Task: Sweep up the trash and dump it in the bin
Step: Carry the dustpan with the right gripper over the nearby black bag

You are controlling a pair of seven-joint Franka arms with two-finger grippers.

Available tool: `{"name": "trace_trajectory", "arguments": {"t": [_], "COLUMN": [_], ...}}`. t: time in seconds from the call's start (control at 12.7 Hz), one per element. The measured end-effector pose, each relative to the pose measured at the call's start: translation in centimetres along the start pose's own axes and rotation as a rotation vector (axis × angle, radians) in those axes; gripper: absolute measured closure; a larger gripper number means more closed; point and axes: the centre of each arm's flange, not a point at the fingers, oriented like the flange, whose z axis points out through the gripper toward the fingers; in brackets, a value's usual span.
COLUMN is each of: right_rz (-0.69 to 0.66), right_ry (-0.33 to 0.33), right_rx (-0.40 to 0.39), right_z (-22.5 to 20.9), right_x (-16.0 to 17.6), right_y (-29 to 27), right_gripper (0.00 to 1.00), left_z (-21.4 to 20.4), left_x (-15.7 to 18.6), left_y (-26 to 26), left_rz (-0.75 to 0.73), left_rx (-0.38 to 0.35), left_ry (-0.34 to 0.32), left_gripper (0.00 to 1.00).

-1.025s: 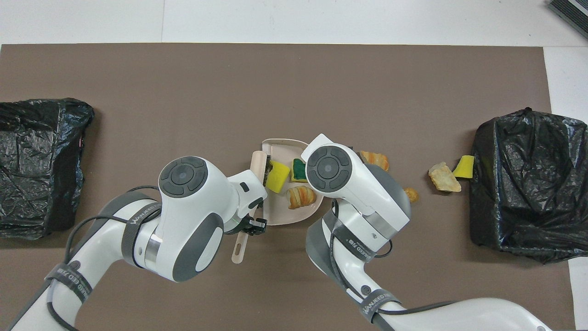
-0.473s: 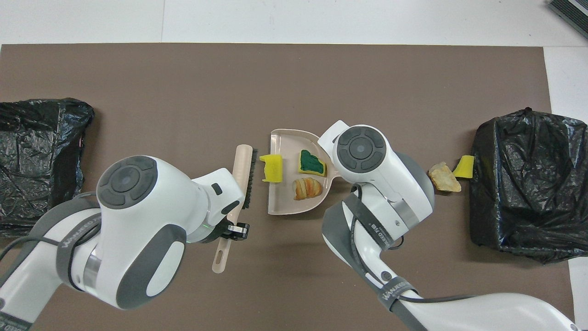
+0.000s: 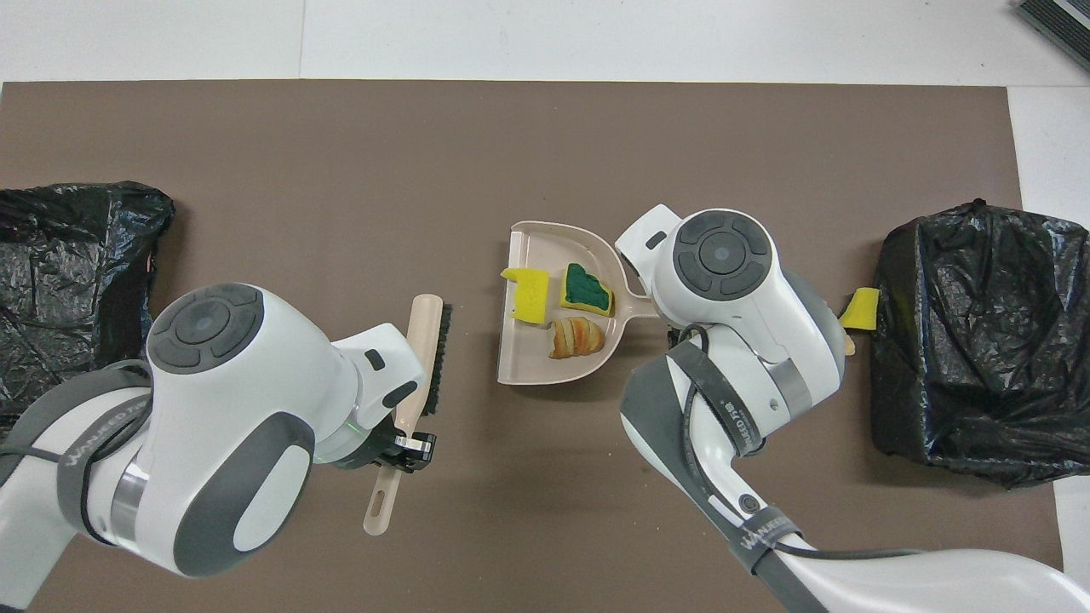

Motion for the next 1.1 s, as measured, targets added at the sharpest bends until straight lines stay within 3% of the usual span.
{"name": "trace_trajectory", "arguments": {"t": [0.16,0.39,0.87,1.1], "right_rz": [-0.012,-0.04,-0.076,-0.037], "right_ry": [0.043,0.091,0.076,0.071], "right_rx": [0.008,-0.006,0.018,-0.019], "right_z": [-0.1,-1.7,-5.4,-7.1], "right_x": [-1.1,-5.0,-16.4,-24.6], "right_y": [0.8,3.5,7.3,8.4], "right_gripper": [0.67,0.67,0.67,0.67], "left_z": [0.1,1.5,7.8,11.8], "left_x": [-0.8,-3.0,-5.4,-4.7], "left_y": [-0.1,1.0,9.7,13.3], "left_rz": [-0.087,-0.176,-0.224,-0.22], "left_rx": [0.01,0.032,0.057,0.04], "left_ry": [-0.032,-0.028,0.169,0.202], "left_gripper": [0.74,0.74,0.74,0.74]}}
